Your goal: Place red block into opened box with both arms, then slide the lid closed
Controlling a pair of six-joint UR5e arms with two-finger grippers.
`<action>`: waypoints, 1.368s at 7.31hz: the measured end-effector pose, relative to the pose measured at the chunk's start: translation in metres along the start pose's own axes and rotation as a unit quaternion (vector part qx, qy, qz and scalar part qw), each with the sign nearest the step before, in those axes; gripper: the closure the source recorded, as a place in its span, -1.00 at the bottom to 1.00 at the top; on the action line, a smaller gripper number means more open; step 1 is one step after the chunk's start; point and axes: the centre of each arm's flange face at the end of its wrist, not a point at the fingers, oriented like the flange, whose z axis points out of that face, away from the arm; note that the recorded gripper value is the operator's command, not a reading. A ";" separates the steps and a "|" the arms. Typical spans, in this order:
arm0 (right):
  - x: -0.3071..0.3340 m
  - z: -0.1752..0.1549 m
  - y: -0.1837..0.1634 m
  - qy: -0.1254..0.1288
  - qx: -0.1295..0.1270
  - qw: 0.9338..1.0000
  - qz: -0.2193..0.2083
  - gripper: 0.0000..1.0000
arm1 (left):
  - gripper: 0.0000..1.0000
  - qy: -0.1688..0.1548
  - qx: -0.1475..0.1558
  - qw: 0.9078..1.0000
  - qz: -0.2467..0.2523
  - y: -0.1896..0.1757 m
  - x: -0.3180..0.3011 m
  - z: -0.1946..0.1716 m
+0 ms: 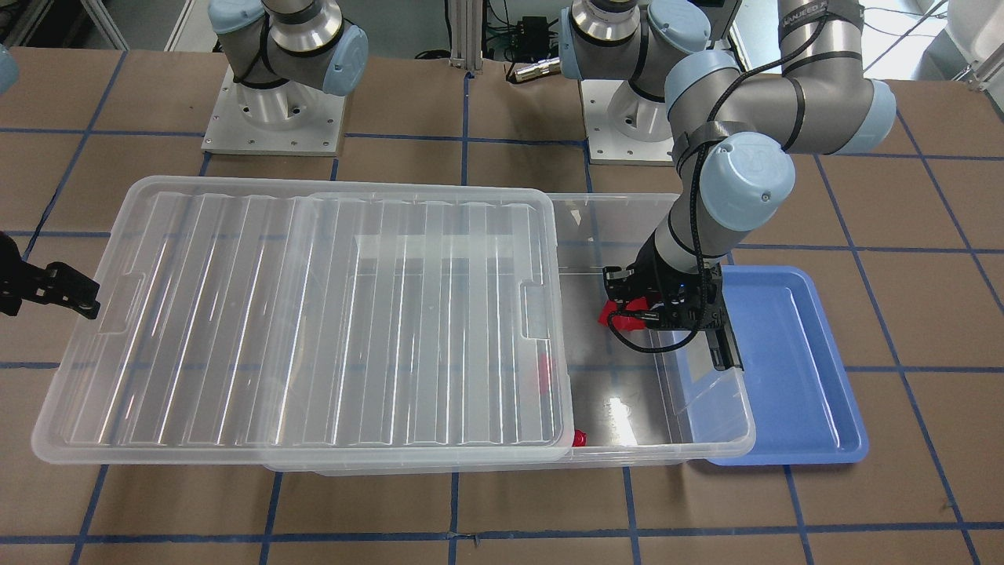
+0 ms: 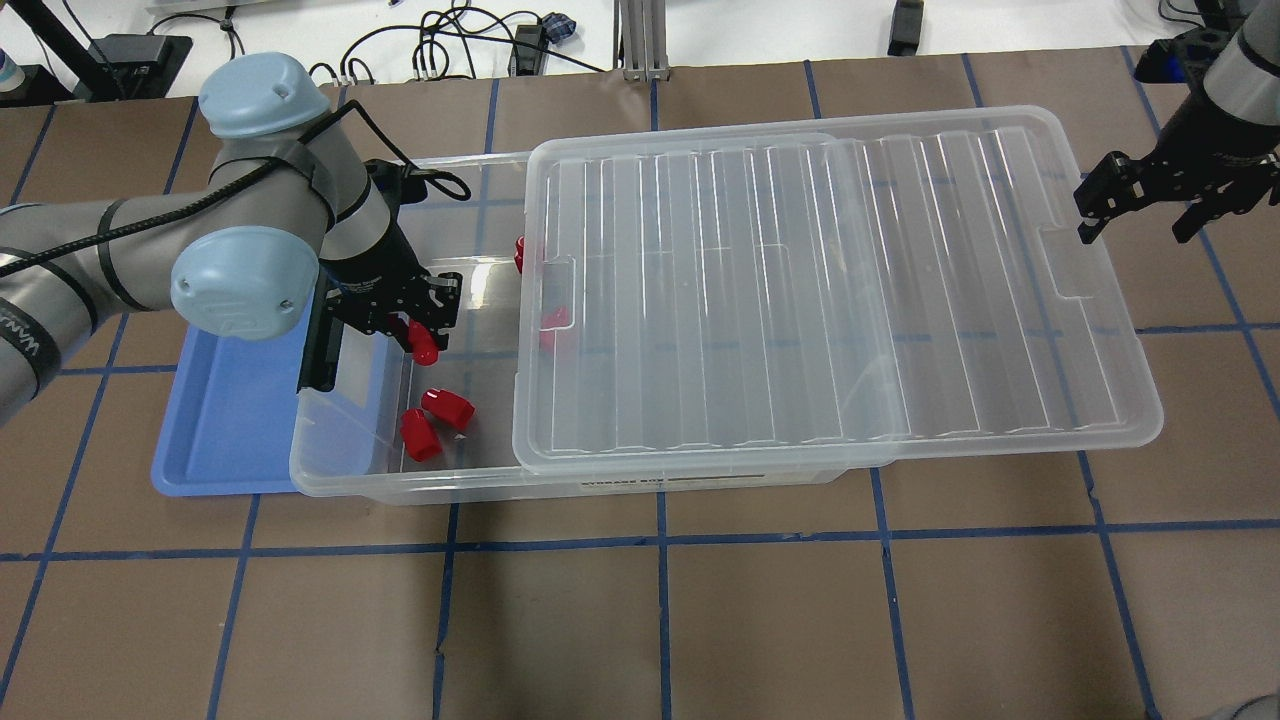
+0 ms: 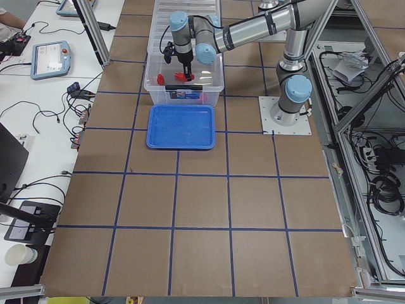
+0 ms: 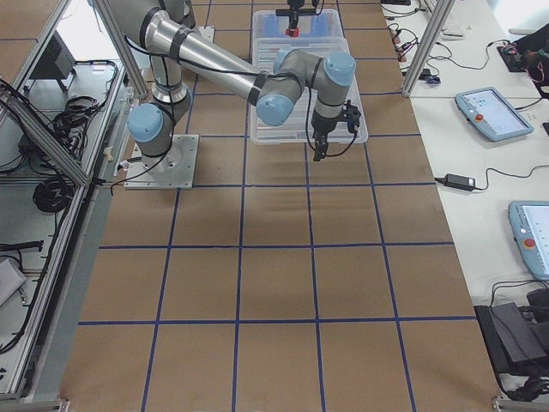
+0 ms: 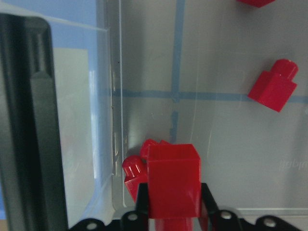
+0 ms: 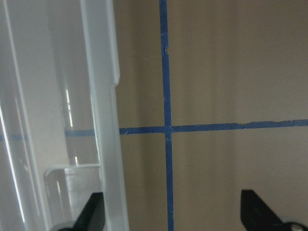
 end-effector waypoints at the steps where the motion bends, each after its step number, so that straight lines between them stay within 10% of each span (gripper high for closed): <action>1: 0.001 0.000 -0.001 0.002 0.000 1.000 -0.003 -1.00 | 1.00 0.001 -0.004 1.000 0.002 -0.001 0.000 0.007; 8: 0.002 -0.016 -0.003 0.010 0.009 1.000 -0.006 -1.00 | 0.95 0.015 0.005 1.000 -0.002 -0.020 0.004 0.049; 10: 0.002 -0.020 -0.004 0.011 0.011 1.000 -0.006 -1.00 | 0.51 0.013 0.016 1.000 0.004 -0.017 0.005 0.058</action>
